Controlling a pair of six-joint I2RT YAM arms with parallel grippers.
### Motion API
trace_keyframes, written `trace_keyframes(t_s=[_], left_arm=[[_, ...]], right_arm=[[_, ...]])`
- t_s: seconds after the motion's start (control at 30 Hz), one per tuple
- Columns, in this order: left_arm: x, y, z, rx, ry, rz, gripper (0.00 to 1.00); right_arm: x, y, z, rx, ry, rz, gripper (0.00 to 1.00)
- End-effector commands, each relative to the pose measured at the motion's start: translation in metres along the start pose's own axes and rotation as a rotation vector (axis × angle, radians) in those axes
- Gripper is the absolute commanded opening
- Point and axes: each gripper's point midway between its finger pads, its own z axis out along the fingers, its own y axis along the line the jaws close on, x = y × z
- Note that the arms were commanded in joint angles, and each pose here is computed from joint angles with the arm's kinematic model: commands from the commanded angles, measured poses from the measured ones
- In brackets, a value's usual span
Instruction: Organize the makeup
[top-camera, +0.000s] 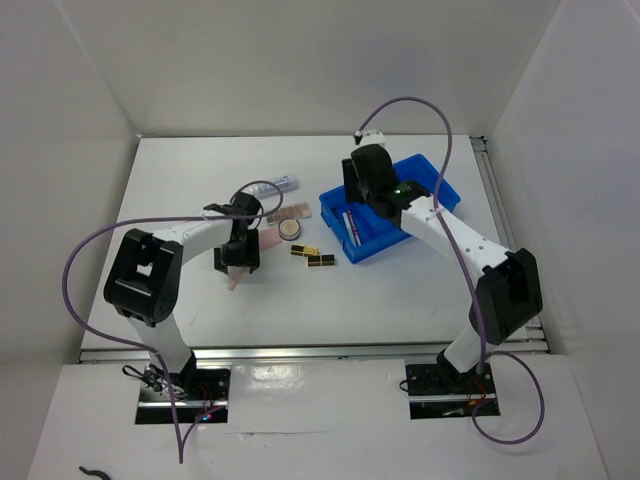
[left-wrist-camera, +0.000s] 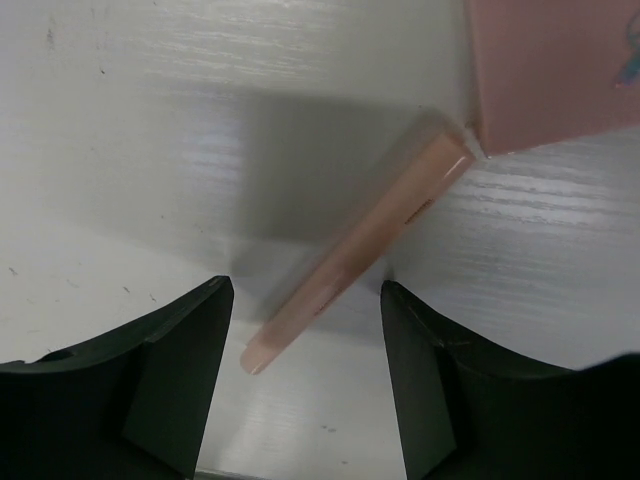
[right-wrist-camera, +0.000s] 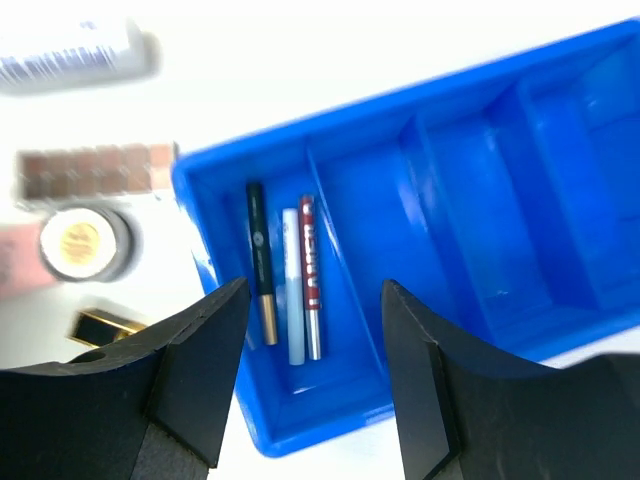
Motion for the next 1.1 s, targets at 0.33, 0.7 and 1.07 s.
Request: trace_keyframes(t_s=[0.33,0.7,1.07], left_arm=[[0.004,-0.015,-0.001,0.061,0.023,-0.081,0.25],[-0.074,-0.076,-0.184,0.491,-0.261,-0.073,0.0],[-0.115,-0.243,-0.226,0.972,-0.183,-0.099,0.0]], right_arm=[[-0.038,-0.039,-0.041,0.052,-0.106,0.126,0.61],[-0.042,-0.042,-0.052,0.015,-0.085,0.186,0.61],[0.002,-0.055,-0.098,0.003,0.025,0.412,0.71]])
